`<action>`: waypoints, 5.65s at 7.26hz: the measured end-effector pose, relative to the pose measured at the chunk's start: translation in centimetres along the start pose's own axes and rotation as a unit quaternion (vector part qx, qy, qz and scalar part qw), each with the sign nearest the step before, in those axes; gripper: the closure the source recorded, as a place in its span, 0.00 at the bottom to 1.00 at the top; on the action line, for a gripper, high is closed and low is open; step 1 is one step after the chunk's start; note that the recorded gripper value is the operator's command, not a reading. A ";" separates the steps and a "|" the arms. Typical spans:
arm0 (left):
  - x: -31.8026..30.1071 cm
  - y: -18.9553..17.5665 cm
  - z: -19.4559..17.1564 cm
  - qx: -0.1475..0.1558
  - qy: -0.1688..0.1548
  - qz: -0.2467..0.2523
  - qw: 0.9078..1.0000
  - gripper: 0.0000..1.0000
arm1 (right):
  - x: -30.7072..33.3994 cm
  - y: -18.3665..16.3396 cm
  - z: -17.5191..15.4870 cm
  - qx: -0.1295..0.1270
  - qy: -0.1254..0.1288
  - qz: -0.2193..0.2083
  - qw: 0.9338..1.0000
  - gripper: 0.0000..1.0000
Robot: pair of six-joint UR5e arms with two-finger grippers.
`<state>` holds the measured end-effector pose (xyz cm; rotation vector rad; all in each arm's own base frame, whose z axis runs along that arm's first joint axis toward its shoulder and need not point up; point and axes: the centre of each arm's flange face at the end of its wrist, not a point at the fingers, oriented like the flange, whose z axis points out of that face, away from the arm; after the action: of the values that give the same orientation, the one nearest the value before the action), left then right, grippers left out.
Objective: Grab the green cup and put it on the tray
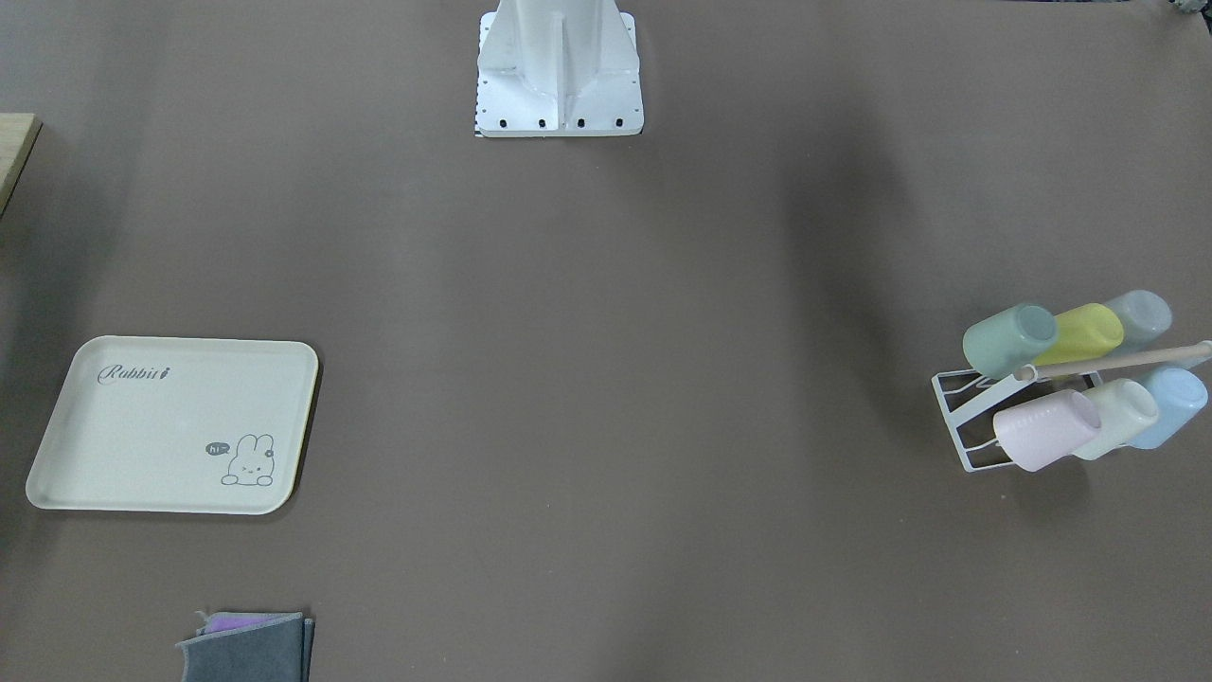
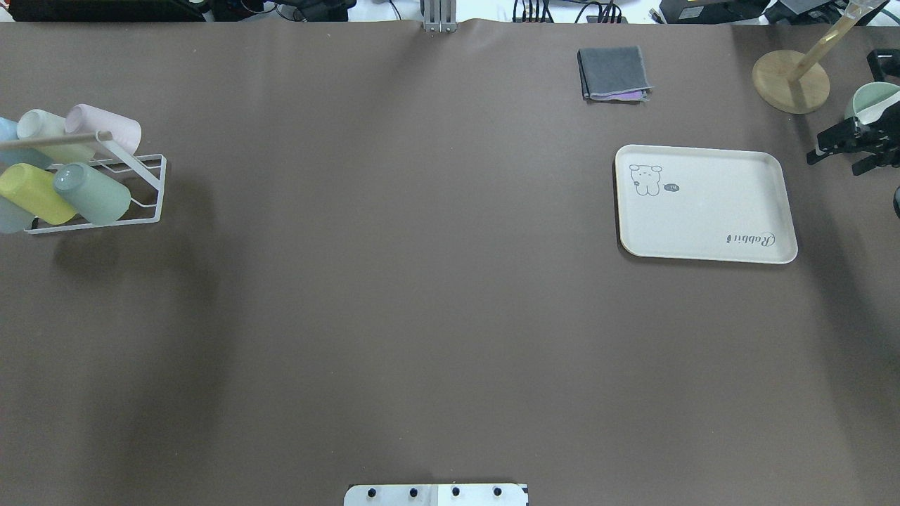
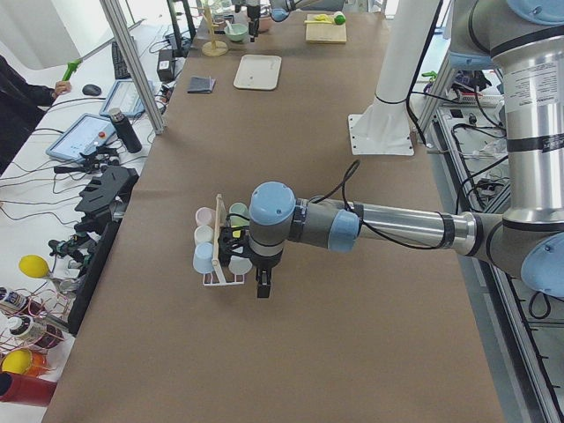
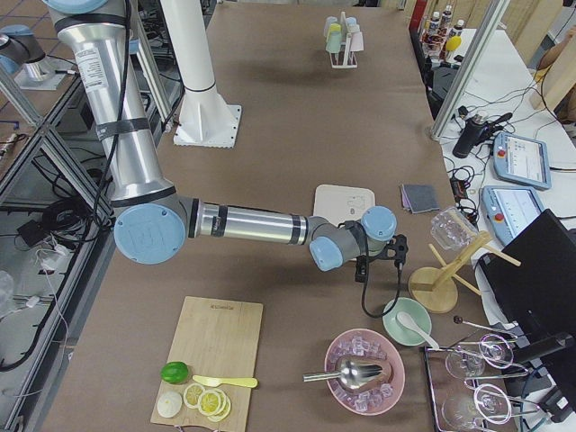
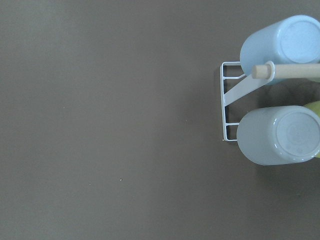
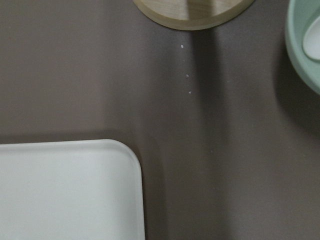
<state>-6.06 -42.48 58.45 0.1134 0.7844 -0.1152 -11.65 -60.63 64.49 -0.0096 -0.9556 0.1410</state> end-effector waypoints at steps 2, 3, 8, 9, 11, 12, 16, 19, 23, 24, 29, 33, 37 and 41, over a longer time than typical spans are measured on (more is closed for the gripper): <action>2.9 0.2 -2.1 -0.001 0.001 0.009 1.000 0.02 | -2.5 0.0 2.1 -0.006 -0.008 0.006 1.000 0.01; 5.1 0.5 -3.2 -0.004 0.001 0.020 1.000 0.02 | -3.2 0.2 2.7 -0.008 -0.010 0.005 1.000 0.02; 21.4 5.7 -5.0 -0.067 -0.039 0.170 0.982 0.02 | -2.5 2.6 4.9 -0.024 -0.012 -0.007 1.000 0.39; 23.0 6.8 -4.5 -0.083 -0.056 0.211 0.972 0.02 | -1.3 3.7 5.3 -0.022 -0.016 -0.014 1.000 0.51; 24.6 8.3 -5.7 -0.103 -0.135 0.340 0.925 0.02 | -0.7 4.8 5.4 -0.020 -0.027 -0.024 0.999 0.58; 27.1 7.8 -6.0 -0.125 -0.169 0.402 0.891 0.01 | -1.3 4.6 5.3 -0.019 -0.030 -0.028 0.999 0.58; 43.5 9.1 -3.6 -0.215 -0.313 0.563 0.734 0.02 | -2.4 4.4 6.0 -0.024 -0.030 -0.035 0.999 0.66; 49.9 12.3 1.5 -0.197 -0.343 0.644 0.654 0.01 | -2.3 4.5 6.2 -0.026 -0.029 -0.033 0.999 0.90; 53.9 14.0 8.0 -0.174 -0.387 0.699 0.576 0.02 | -2.3 4.5 6.2 -0.028 -0.028 -0.031 0.999 1.00; 53.7 14.2 8.8 -0.174 -0.404 0.705 0.556 0.02 | -2.5 4.5 6.2 -0.027 -0.029 -0.032 0.999 1.00; 53.5 16.8 14.9 -0.186 -0.486 0.732 0.440 0.02 | -15.8 2.6 0.6 -0.043 -0.049 -0.026 0.998 1.00; 53.2 17.0 20.1 -0.205 -0.528 0.737 0.368 0.02 | -34.6 6.5 1.9 -0.033 -0.049 -0.056 0.997 1.00; 49.8 14.4 22.1 -0.185 -0.565 0.746 0.300 0.01 | -48.0 13.6 8.1 -0.003 -0.036 -0.119 0.992 1.00; 44.1 12.4 23.2 -0.163 -0.610 0.730 0.262 0.02 | -50.2 13.1 12.0 -0.011 -0.013 -0.122 0.992 1.00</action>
<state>42.82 -36.31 44.17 0.2603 -1.1802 1.6407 -51.49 -54.56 29.66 0.0888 -0.9763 -0.0962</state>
